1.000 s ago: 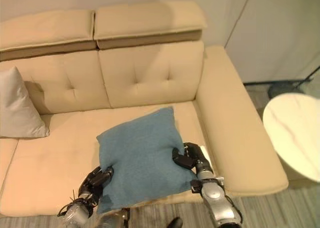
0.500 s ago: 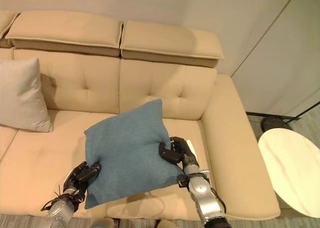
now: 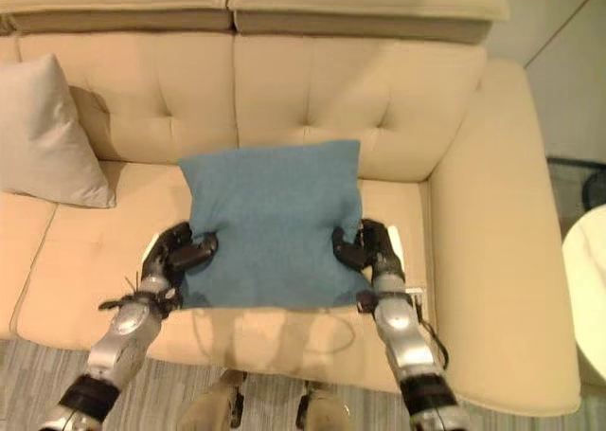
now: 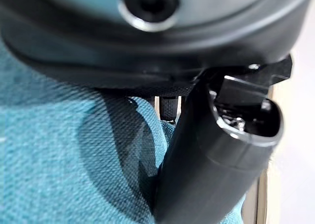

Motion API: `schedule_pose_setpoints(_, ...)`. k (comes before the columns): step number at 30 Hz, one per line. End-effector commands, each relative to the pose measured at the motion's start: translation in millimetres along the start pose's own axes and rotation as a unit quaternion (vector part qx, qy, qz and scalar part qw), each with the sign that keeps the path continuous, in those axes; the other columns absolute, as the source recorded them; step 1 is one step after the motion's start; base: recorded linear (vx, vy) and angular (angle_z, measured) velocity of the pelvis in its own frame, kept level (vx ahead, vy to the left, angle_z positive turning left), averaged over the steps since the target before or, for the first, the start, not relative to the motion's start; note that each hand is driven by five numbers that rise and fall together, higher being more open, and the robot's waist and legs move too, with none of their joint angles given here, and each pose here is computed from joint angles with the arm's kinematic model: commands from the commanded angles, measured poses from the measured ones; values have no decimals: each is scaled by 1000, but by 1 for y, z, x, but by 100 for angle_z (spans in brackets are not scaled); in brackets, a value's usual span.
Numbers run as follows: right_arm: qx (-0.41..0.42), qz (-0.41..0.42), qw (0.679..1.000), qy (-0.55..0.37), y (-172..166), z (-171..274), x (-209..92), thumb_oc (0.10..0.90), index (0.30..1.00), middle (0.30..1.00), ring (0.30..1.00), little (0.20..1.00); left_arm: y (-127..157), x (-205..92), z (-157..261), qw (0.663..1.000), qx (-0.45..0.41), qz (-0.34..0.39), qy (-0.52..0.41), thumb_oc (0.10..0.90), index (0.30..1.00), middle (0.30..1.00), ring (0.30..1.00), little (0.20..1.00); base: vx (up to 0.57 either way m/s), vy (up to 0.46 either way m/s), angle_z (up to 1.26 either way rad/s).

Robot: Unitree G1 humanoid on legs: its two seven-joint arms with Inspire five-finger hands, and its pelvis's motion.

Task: Pick up all the scattered cushions and arrange them neatly on the sofa.

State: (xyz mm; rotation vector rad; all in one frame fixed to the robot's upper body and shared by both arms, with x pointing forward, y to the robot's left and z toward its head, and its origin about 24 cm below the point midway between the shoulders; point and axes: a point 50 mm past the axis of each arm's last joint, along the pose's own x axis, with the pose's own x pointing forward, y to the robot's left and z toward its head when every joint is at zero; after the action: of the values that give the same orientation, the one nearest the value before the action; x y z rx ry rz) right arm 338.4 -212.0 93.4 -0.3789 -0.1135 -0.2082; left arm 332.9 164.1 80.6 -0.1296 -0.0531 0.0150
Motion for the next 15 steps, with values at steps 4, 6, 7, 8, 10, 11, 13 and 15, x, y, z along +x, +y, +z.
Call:
schedule_pose_setpoints(4, 25, -26, 948, -316, 28, 141, 10, 400, 300, 300, 300, 300, -82, 13, 144, 933, 22, -89, -348, 400, 300, 300, 300, 300, -7, 15, -10)
schedule_pose_setpoints(6, 13, -60, 933, -355, 21, 161, 12, 400, 300, 300, 300, 300, -86, 12, 164, 917, 26, -74, -390, 400, 300, 300, 300, 300, -4, 10, -5)
schedule_pose_setpoints(7, 13, -60, 933, -355, 21, 161, 12, 400, 300, 300, 300, 300, -86, 12, 164, 917, 26, -74, -390, 400, 300, 300, 300, 300, 15, 22, -13)
schedule_pose_setpoints(8, -8, -97, 912, -399, 14, 181, 12, 400, 300, 300, 300, 300, -91, 9, 181, 902, 24, -60, -427, 400, 300, 300, 300, 300, 16, 3, -12)
schedule_pose_setpoints(10, -16, -116, 901, -418, 11, 189, 11, 400, 300, 300, 300, 300, -94, 7, 188, 895, 20, -51, -442, 400, 300, 300, 300, 300, 1, 3, -2)
schedule_pose_setpoints(11, -23, -132, 893, -430, 9, 194, 10, 400, 300, 300, 300, 300, -96, 6, 193, 890, 12, -44, -453, 400, 300, 300, 300, 300, -14, 8, -5)
schedule_pose_setpoints(13, -41, -158, 877, -451, 5, 205, 10, 400, 300, 300, 300, 300, -99, 4, 198, 885, -1, -31, -464, 400, 300, 300, 300, 300, -3, 4, -4)
schedule_pose_setpoints(15, -54, -170, 872, -455, 5, 215, 15, 400, 300, 300, 300, 300, -105, 10, 198, 890, 0, -22, -454, 400, 300, 300, 300, 300, 0, 0, 0)
